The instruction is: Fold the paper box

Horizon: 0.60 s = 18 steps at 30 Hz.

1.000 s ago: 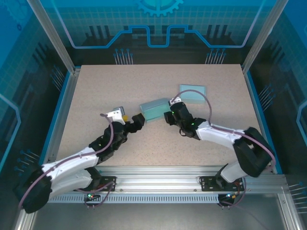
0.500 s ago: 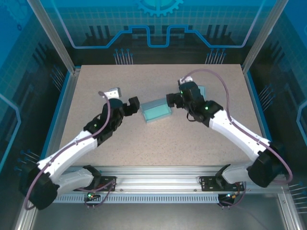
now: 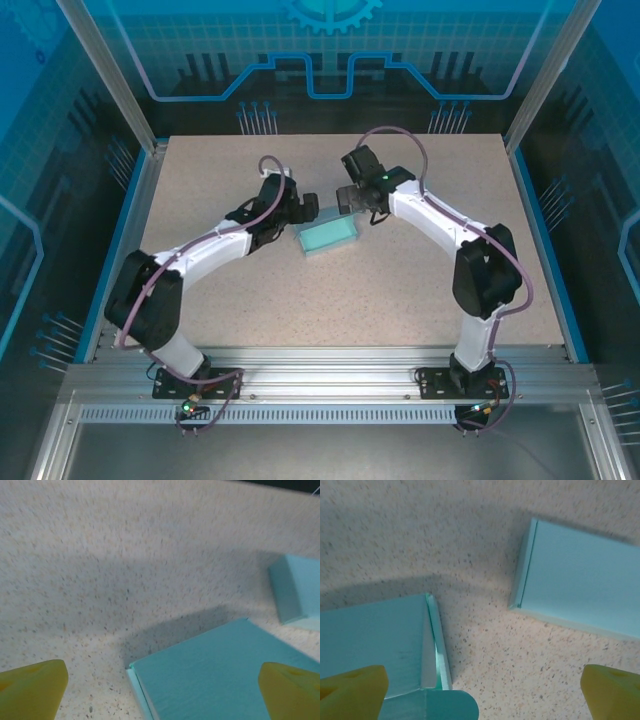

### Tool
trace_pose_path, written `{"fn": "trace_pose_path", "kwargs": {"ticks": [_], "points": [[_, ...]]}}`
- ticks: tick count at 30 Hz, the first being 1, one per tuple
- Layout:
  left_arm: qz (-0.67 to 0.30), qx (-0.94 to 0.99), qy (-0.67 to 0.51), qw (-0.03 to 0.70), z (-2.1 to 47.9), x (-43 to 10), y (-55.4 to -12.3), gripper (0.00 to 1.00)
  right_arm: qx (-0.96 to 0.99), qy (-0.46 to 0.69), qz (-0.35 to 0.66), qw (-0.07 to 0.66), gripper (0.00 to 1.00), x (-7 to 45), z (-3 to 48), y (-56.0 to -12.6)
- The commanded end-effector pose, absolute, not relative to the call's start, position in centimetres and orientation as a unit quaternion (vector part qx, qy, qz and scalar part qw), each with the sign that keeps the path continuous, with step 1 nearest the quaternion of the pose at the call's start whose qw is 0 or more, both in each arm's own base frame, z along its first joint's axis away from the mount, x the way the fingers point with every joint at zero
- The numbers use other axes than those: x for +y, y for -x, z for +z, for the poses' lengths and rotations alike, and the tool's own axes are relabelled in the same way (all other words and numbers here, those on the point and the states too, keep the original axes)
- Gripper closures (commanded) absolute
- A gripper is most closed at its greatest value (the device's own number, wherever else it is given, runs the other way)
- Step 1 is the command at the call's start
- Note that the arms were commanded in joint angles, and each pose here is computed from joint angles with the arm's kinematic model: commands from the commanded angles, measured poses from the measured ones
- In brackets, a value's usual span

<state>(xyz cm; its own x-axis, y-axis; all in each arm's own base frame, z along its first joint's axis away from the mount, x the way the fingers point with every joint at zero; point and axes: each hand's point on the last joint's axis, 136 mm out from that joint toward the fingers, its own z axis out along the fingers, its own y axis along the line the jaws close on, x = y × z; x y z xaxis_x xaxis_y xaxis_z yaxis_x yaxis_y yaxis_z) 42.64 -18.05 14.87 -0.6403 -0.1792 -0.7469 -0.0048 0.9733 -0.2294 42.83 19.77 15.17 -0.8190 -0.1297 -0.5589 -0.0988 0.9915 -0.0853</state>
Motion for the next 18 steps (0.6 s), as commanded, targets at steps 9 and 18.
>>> {"fn": "trace_pose_path", "kwargs": {"ticks": [9, 18], "points": [[-0.109, 0.929, 0.071, 0.347, 8.7, -18.1, -41.2, 0.01, 0.973, 0.028, 0.000, 0.227, 0.00, 18.6, 9.9, -41.5], [-0.095, 0.944, 0.104, 0.298, 4.0, -17.0, -38.8, 0.01, 0.980, 0.016, 0.001, 0.198, 0.00, 17.9, 6.6, -40.2]]}}
